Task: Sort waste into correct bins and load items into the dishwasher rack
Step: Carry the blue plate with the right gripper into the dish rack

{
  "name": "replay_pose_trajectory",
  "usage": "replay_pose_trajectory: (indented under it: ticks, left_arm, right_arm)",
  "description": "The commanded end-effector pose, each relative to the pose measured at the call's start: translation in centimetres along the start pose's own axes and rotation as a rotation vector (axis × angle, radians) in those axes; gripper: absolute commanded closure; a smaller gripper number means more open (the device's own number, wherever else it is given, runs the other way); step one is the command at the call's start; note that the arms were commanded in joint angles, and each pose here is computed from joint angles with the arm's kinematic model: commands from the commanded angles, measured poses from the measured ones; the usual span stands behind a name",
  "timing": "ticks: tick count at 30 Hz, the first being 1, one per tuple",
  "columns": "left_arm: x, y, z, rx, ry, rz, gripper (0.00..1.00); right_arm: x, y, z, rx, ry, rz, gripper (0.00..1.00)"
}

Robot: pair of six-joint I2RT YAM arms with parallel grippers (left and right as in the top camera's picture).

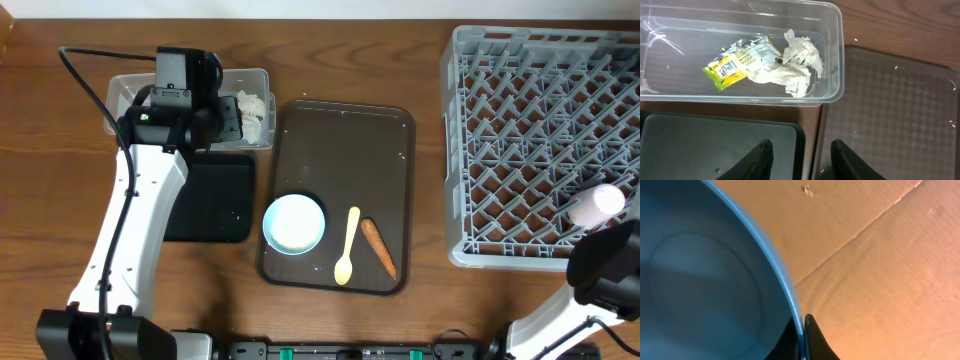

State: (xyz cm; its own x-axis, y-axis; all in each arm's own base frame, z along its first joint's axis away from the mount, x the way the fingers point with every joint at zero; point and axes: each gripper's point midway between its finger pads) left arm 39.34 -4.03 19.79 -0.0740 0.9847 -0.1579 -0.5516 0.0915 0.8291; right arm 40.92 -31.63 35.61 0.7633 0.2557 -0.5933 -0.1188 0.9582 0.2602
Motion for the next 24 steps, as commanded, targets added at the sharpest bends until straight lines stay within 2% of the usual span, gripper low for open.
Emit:
replay_pose_trajectory:
  ticks: [1,6,12,19,24]
  left_arm:
    - [0.2,0.1,0.2,-0.005,0.001,0.009,0.59]
    - [0.3,0.1,0.1,-0.003,0.005,0.010,0.60]
    - [0.2,0.1,0.1,-0.003,0.005,0.009,0.59]
    - [0.3,0.1,0.1,-0.003,0.005,0.010,0.59]
    - [0.3,0.1,0.1,-0.004,0.005,0.010,0.59]
  right_arm:
    - [1.0,-2.4,-1.5,0.045,0.076,-0.040,0.99]
    - [3.2,-4.7,-3.0,0.076,0.161,-0.050,0.99]
    - [6.6,-6.3,-3.9,0.073,0.341,-0.033,0.99]
    - [10.5,-6.4,-4.0,0.030,0.483,0.039,0.99]
    - [12.1,-5.3,-3.9,0.014,0.507,0.069,0.99]
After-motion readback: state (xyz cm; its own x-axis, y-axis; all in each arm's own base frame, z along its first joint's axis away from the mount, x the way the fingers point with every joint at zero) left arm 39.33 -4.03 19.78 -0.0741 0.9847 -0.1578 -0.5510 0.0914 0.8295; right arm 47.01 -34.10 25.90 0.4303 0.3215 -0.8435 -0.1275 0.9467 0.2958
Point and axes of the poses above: each gripper's point midway between its finger pads, its own y axis back along the fingers, its own x axis along the line the jaws close on, z = x × y, and after that the axes turned 1 degree about y, right-handed
